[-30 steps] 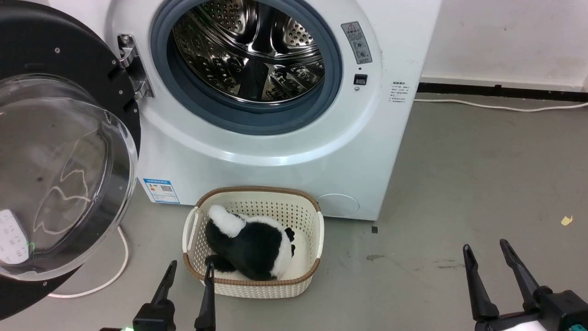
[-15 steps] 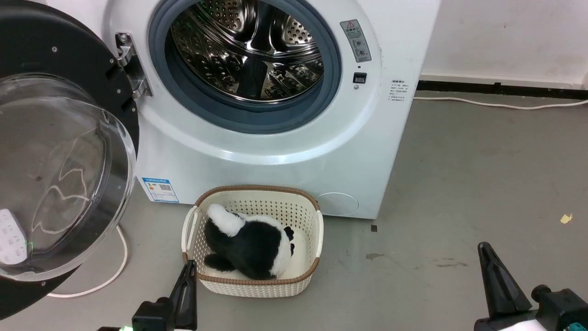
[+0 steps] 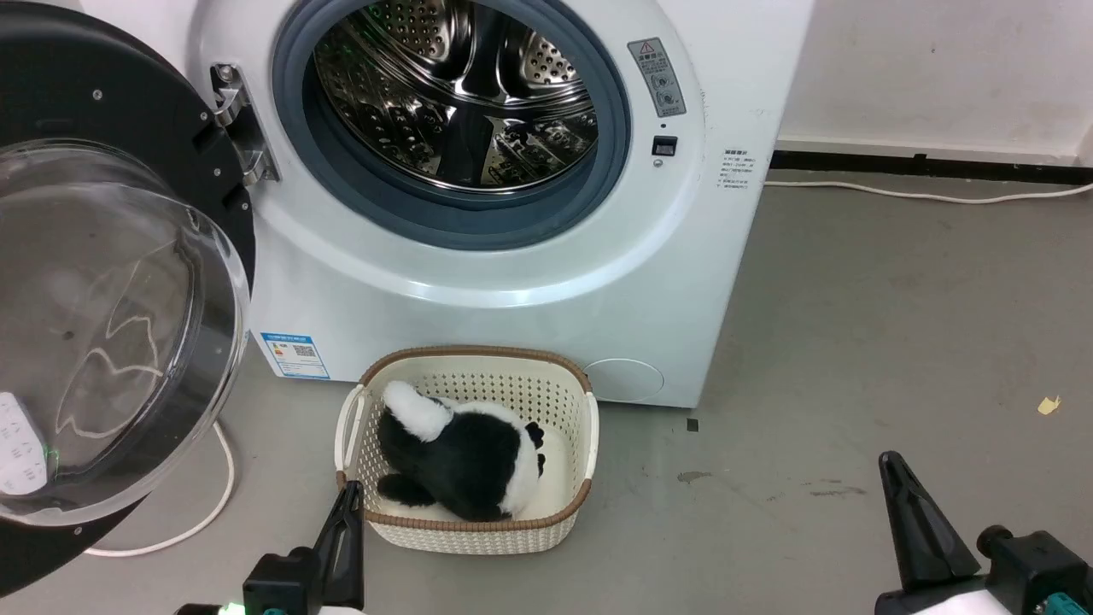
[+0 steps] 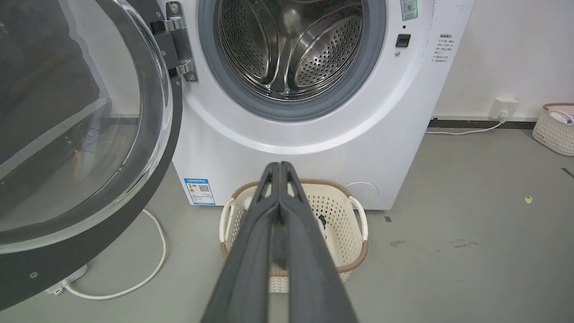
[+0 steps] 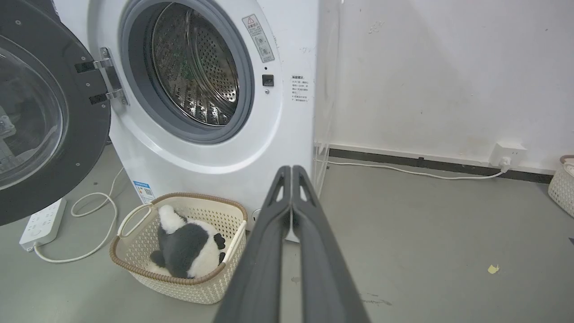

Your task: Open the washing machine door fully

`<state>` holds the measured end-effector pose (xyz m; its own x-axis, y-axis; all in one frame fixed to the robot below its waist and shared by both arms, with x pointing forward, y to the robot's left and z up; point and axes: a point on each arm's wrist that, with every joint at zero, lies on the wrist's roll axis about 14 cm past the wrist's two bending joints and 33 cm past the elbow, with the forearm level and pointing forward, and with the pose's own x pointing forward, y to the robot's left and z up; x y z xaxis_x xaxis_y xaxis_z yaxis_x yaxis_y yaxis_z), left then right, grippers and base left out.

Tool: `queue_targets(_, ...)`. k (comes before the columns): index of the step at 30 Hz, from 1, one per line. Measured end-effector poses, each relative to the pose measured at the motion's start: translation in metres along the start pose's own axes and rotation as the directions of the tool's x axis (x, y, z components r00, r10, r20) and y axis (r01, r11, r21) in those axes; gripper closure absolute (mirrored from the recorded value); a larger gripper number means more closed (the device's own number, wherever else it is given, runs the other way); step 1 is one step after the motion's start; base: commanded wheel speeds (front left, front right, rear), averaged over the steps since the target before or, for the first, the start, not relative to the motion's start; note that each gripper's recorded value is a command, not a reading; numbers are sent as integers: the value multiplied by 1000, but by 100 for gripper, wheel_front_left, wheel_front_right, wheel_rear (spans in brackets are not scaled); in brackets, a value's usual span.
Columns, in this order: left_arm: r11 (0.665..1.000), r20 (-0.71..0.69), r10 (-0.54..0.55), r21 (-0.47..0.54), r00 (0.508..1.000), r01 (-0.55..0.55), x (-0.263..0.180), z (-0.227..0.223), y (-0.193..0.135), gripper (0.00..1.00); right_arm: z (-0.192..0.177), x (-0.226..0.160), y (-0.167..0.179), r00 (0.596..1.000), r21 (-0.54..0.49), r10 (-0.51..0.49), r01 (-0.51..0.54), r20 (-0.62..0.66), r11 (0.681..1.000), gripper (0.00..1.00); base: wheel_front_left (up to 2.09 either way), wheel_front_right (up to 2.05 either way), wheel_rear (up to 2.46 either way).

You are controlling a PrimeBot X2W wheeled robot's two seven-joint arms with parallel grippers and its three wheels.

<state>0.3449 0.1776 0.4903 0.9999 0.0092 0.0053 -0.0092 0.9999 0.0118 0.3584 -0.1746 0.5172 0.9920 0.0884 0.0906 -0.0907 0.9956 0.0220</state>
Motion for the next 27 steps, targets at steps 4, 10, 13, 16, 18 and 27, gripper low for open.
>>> queue_targets(4, 1000, -4, -1, 7, 1000, 1, 1, 0, 0, 100, -1, 0, 1, 1000, -4, 2, -3, -7, 1000, 100, 0, 0, 0)
queue_targets(10, 1000, -8, -1, 6, 1000, 1, 1, 1, 1, 100, -1, 0, 1, 1000, -5, 4, -4, -14, 1000, 100, 0, 0, 0)
queue_targets(13, 1000, -11, 1, 6, 1000, -1, 2, 1, 1, 100, -1, 1, 1, 1000, -6, 4, -5, -19, 1000, 100, 0, 0, 0)
queue_targets(16, 1000, -8, 2, 9, 1000, -2, 3, 3, 2, 100, 1, 2, 2, 1000, -7, 6, -6, -16, 1000, 100, 0, 0, 0)
queue_targets(18, 1000, -8, 2, 11, 1000, -2, 4, 4, 2, 100, 1, 3, 2, 1000, -9, 7, -7, -16, 1000, 100, 0, 0, 0)
queue_targets(27, 1000, -9, 3, 14, 1000, -3, 7, 7, 3, 100, -1, 3, 3, 999, -16, 10, -11, -33, 1000, 100, 0, 0, 0)
